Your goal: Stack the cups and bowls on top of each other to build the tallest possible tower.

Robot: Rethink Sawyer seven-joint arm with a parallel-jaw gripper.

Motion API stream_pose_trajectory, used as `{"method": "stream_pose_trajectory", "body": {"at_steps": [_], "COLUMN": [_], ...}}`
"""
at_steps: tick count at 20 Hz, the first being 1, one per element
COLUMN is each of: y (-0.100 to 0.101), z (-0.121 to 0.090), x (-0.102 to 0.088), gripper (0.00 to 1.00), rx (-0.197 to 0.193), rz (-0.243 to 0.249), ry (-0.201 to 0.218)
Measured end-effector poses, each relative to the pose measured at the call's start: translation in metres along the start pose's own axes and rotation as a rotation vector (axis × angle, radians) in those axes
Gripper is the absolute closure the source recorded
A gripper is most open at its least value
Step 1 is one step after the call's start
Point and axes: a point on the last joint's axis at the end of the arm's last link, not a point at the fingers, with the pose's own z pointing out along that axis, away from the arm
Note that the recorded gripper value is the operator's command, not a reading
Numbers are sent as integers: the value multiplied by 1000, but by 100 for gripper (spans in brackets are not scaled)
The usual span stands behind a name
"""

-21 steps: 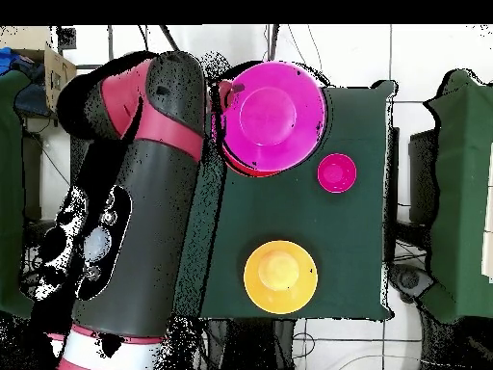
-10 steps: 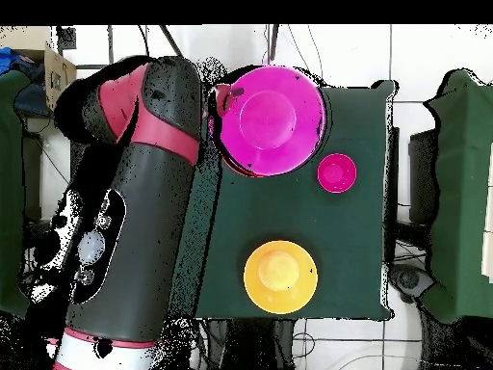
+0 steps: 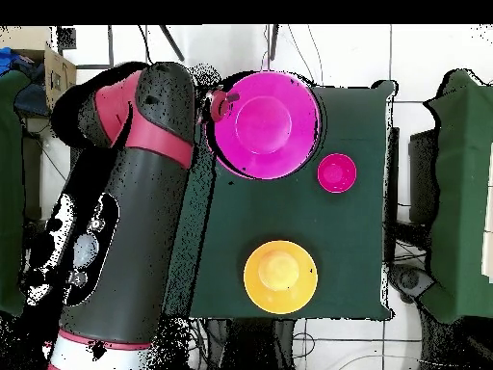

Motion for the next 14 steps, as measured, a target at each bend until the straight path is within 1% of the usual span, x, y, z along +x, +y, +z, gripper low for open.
{"method": "stream_pose_trajectory", "body": {"at_steps": [9, 14], "y": [4, 4], "z": [-1, 1], "x": [6, 6], "gripper": [100, 100], "rx": [0, -4], "rz": [-8, -8], "ry": [5, -5]}}
